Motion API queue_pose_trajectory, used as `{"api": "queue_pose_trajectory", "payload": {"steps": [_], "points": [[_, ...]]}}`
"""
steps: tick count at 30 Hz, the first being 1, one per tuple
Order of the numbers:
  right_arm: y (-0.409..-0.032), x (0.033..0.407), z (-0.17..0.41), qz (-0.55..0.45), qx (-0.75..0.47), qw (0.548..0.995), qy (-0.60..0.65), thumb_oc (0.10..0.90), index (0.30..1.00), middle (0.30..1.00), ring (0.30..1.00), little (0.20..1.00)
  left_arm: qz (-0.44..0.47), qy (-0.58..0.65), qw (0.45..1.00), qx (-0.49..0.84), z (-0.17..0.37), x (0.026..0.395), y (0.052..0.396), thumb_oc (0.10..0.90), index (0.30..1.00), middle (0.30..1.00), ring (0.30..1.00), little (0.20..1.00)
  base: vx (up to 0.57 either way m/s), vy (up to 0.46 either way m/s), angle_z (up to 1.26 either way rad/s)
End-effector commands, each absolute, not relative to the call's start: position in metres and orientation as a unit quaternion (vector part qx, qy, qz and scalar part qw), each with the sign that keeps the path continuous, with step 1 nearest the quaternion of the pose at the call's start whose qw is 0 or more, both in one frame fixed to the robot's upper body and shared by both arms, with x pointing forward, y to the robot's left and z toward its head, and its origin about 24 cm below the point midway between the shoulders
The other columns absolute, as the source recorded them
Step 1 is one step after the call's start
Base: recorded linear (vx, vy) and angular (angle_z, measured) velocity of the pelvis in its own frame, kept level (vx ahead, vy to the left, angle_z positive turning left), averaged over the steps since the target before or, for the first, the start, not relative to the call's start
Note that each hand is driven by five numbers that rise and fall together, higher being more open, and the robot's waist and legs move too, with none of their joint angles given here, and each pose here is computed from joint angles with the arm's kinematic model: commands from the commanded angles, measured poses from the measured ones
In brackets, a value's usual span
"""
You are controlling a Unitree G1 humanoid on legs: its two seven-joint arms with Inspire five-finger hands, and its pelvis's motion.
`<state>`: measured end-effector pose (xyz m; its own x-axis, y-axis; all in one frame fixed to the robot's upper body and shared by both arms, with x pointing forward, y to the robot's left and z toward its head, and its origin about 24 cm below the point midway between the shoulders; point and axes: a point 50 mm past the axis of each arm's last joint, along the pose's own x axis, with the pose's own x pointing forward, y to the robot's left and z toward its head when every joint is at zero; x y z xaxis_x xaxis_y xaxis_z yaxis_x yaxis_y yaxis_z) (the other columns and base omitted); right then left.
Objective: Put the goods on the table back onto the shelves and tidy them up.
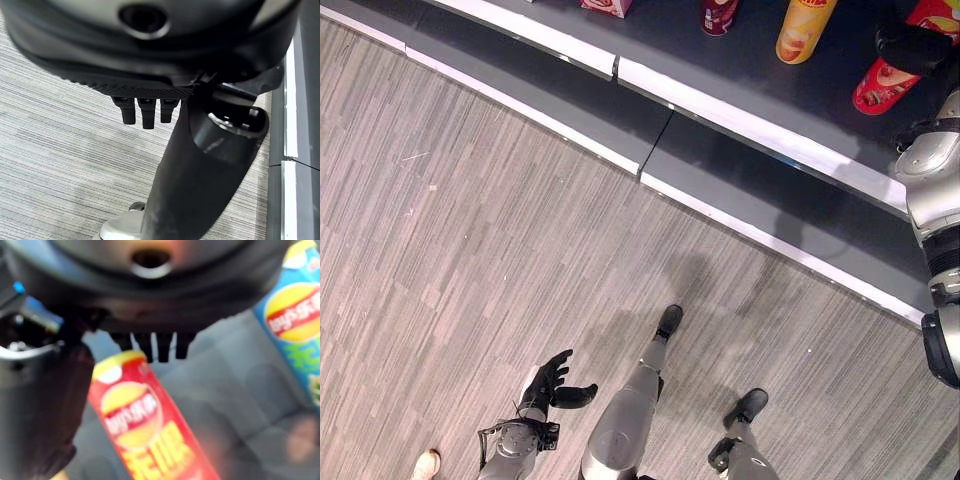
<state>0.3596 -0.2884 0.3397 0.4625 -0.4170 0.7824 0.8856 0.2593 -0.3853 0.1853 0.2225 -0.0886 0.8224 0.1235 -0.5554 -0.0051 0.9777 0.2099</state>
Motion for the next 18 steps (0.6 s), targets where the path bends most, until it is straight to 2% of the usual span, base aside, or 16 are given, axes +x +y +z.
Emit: {"api": "queue_pose_trajectory", "payload": {"steps": [1, 6, 7, 8, 9, 10, 11, 12, 13, 14, 17, 18], "points": [[-0.266, 0.327, 0.374, -0.439, -0.412, 0.676, -0.426, 0.8, 0.9, 0.9, 0.9, 0.9, 0.055, 0.322, 0.934, 0.146, -0.094, 0.169, 0.247, 0.8, 0.9, 0.9, 0.9, 0.9, 0.0, 0.0, 0.0], [-0.239, 0.316, 0.349, -0.385, -0.367, 0.701, -0.475, 0.8, 0.9, 0.9, 0.9, 0.9, 0.074, 0.342, 0.925, 0.147, -0.098, 0.163, 0.254, 0.8, 0.9, 0.9, 0.9, 0.9, -0.02, -0.029, -0.04], [-0.229, 0.313, 0.331, -0.355, -0.347, 0.725, -0.478, 0.8, 0.9, 0.9, 0.9, 0.9, 0.082, 0.356, 0.919, 0.149, -0.101, 0.157, 0.258, 0.8, 0.9, 0.9, 0.9, 0.9, -0.01, -0.035, -0.18], [-0.21, 0.312, 0.3, -0.283, -0.303, 0.779, -0.471, 0.8, 0.9, 0.9, 0.9, 0.9, 0.091, 0.376, 0.91, 0.147, -0.106, 0.151, 0.261, 0.8, 0.9, 0.9, 0.9, 0.9, 0.02, -0.032, -0.18], [-0.205, 0.307, 0.277, -0.239, -0.278, 0.813, -0.453, 0.8, 0.9, 0.9, 0.9, 0.9, 0.096, 0.39, 0.903, 0.15, -0.109, 0.143, 0.267, 0.8, 0.9, 0.9, 0.9, 0.9, 0.03, -0.02, -0.22], [-0.205, 0.307, 0.277, -0.24, -0.278, 0.813, -0.452, 0.8, 0.9, 0.9, 0.9, 0.9, 0.096, 0.39, 0.903, 0.151, -0.109, 0.143, 0.267, 0.8, 0.9, 0.9, 0.9, 0.9, 0.04, -0.007, -0.37], [-0.201, 0.305, 0.255, -0.203, -0.261, 0.841, -0.429, 0.8, 0.9, 0.9, 0.9, 0.9, 0.098, 0.4, 0.899, 0.149, -0.111, 0.138, 0.269, 0.8, 0.9, 0.9, 0.9, 0.9, 0.03, 0.004, -0.53], [-0.197, 0.297, 0.213, -0.124, -0.222, 0.895, -0.366, 0.8, 0.9, 0.9, 0.9, 0.9, 0.104, 0.415, 0.892, 0.146, -0.114, 0.131, 0.274, 0.8, 0.9, 0.9, 0.9, 0.9, 0.04, 0.003, -0.4], [-0.197, 0.296, 0.211, -0.123, -0.221, 0.897, -0.364, 0.8, 0.9, 0.9, 0.9, 0.9, 0.103, 0.417, 0.891, 0.147, -0.115, 0.129, 0.275, 0.8, 0.9, 0.9, 0.9, 0.9, 0.07, 0.005, -0.37], [-0.195, 0.28, 0.154, -0.028, -0.165, 0.951, -0.26, 0.8, 0.9, 0.9, 0.9, 0.9, 0.107, 0.437, 0.883, 0.136, -0.12, 0.119, 0.279, 0.8, 0.9, 0.9, 0.9, 0.9, 0.06, -0.001, -0.27], [-0.199, 0.269, 0.12, -0.007, -0.169, 0.966, -0.194, 0.8, 0.9, 0.9, 0.9, 0.9, 0.11, 0.453, 0.875, 0.13, -0.125, 0.111, 0.279, 0.8, 0.9, 0.9, 0.9, 0.9, 0.03, 0.011, -0.25], [-0.206, 0.26, 0.095, 0.005, -0.236, 0.962, -0.139, 0.8, 0.9, 0.9, 0.9, 0.9, 0.108, 0.453, 0.875, 0.13, -0.126, 0.11, 0.278, 0.8, 0.9, 0.9, 0.9, 0.9, -0.01, 0.027, -0.47]]}}
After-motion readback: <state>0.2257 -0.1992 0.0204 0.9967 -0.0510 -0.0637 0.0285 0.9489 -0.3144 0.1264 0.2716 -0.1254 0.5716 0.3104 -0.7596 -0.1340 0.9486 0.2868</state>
